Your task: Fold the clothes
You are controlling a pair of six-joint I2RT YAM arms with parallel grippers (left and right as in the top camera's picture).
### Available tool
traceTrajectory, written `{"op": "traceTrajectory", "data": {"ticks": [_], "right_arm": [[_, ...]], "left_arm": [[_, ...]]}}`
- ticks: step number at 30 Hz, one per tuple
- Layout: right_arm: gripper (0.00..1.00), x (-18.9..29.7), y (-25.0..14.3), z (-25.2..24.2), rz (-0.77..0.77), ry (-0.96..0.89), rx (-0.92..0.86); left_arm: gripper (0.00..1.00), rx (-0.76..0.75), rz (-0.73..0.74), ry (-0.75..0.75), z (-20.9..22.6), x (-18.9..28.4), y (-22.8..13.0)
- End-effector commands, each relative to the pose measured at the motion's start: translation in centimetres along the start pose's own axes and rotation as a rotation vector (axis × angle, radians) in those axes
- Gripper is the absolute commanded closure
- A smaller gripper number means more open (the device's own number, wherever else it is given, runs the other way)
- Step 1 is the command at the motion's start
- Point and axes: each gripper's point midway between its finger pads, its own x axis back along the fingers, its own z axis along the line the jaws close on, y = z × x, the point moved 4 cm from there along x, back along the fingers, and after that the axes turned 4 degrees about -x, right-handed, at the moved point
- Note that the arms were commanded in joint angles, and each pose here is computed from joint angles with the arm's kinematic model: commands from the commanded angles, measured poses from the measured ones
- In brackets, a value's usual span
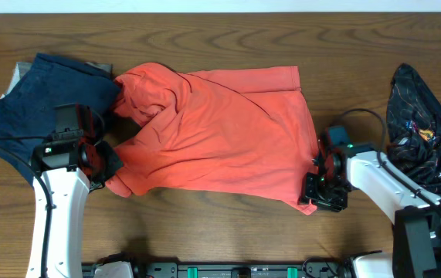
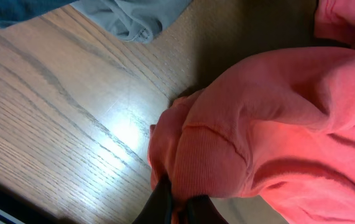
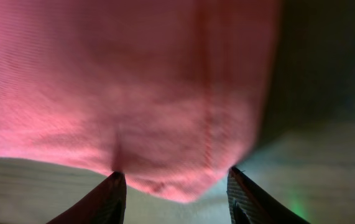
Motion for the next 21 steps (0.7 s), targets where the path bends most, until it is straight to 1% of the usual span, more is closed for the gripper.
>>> {"op": "traceTrajectory", "data": {"ticks": [1, 3, 5, 7, 9, 11, 12, 15, 17, 19, 21], "right_arm": [[0.49, -0.6, -0.3, 0.5, -0.019, -0.016, 0.052], [0.51, -0.7, -0.2, 0.9, -0.032, -0.019, 0.075], [0.57, -0.8, -0.2, 0.9, -0.043, -0.036, 0.07], [0.7, -0.8, -0.2, 0.7, -0.053, -0.062, 0.044], [0.79, -0.9, -0.3, 0.7, -0.052, -0.063, 0.044], [0.96, -0.9, -0.3, 0.7, -0.05, -0.064, 0.043], [0.99, -0.9, -0.3, 0.7, -0.049, -0.065, 0.038], [0.99, -0.7, 0.0, 0.6, -0.059, -0.062, 0.002], [0.99, 0.3, 1.0, 0.4, -0.092, -0.072, -0.022], [0.99, 2.3, 2.6, 0.1, -0.148, -0.09, -0.055], [0.99, 5.8, 4.9, 0.1, -0.235, -0.087, -0.063]], "left_arm": [[0.94, -0.014, 0.011, 0.002, 0.1, -0.2, -0.3], [0.94, -0.014, 0.011, 0.002, 0.1, -0.2, -0.3], [0.94, -0.014, 0.011, 0.002, 0.1, -0.2, -0.3], [0.94, -0.014, 0.012, 0.002, 0.1, -0.2, -0.3], [0.94, -0.014, 0.012, 0.002, 0.1, -0.2, -0.3], [0.94, -0.014, 0.011, 0.002, 0.1, -0.2, -0.3], [0.94, -0.014, 0.011, 0.002, 0.1, -0.2, -0.3], [0.94, -0.013, 0.003, -0.002, 0.1, -0.2, -0.1], [0.94, -0.012, -0.007, -0.024, -0.3, 0.3, 0.3], [0.94, -0.029, -0.024, -0.083, -1.2, 1.3, 1.0], [0.94, -0.064, -0.061, -0.161, -2.4, 3.1, 2.1]]}}
